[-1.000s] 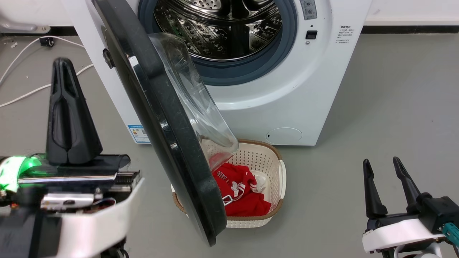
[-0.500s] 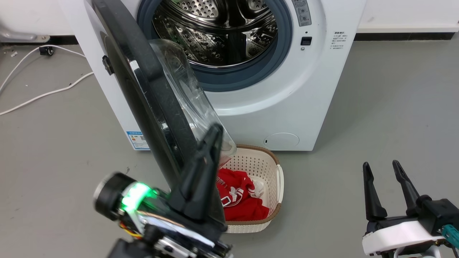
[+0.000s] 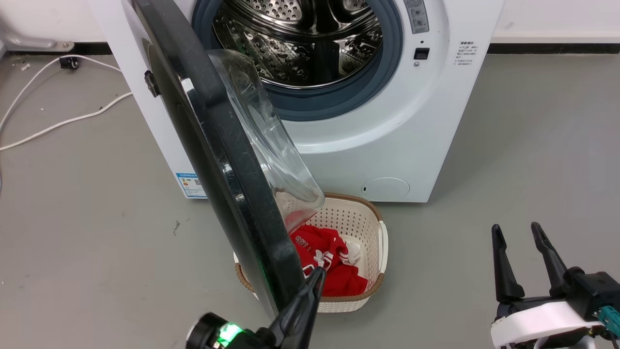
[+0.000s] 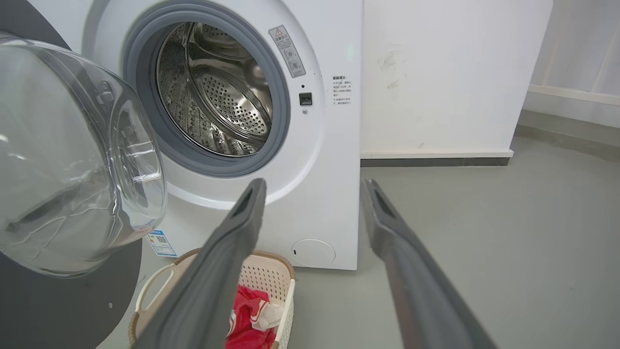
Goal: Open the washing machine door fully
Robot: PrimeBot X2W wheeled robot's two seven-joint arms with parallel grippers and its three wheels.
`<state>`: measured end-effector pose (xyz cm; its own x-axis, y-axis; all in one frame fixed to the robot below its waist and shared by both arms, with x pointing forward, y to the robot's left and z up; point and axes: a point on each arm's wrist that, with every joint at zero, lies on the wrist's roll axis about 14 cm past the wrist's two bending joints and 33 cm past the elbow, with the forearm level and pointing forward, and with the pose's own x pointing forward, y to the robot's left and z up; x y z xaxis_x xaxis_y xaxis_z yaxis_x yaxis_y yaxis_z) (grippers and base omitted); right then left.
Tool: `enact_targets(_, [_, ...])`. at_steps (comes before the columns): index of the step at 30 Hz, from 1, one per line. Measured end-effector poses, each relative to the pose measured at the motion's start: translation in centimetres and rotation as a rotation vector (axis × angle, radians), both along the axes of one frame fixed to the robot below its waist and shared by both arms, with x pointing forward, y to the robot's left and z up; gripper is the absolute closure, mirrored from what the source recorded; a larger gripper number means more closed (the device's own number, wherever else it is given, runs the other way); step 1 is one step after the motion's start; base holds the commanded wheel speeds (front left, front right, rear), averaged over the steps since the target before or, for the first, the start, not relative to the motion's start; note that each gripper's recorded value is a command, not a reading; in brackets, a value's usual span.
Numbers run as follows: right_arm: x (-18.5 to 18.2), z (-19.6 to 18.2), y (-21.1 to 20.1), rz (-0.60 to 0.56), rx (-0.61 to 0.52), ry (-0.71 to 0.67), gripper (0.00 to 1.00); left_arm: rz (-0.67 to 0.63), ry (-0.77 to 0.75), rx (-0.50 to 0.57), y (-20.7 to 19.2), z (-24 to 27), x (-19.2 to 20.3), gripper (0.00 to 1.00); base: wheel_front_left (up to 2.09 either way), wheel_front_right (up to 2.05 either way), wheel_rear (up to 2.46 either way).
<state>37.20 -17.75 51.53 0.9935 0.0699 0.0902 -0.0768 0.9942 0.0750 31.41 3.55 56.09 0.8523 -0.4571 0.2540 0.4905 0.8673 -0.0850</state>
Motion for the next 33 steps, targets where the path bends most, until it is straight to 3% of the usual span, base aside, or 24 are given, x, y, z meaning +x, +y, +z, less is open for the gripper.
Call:
enact_targets(5, [0.1,-0.2,0.3,0.007,0.007,0.003,0.0,-0.025,0.09,-0.002,-0.7,-2.6,0.2,1.0,0.0,0.0,0.0])
enact_targets(19, [0.5,-0.7,1.0,0.027,0.031,0.016,0.0,-0.017,0.07,-0.019,-1.4,-1.8,3.4,1.0,0.0,0.0,0.0])
enact_targets(25, [0.5,-0.7,1.2,0.033,0.032,0.014,0.0,0.026,0.066,0.0,-1.0,-1.9,3.6,1.0,0.0,0.0,0.0])
enact_targets(33, [0.8,-0.7,1.9,0.055,0.04,0.014,0.0,0.178,0.075,0.013,2.3,-2.2,2.7,1.0,0.0,0.0,0.0])
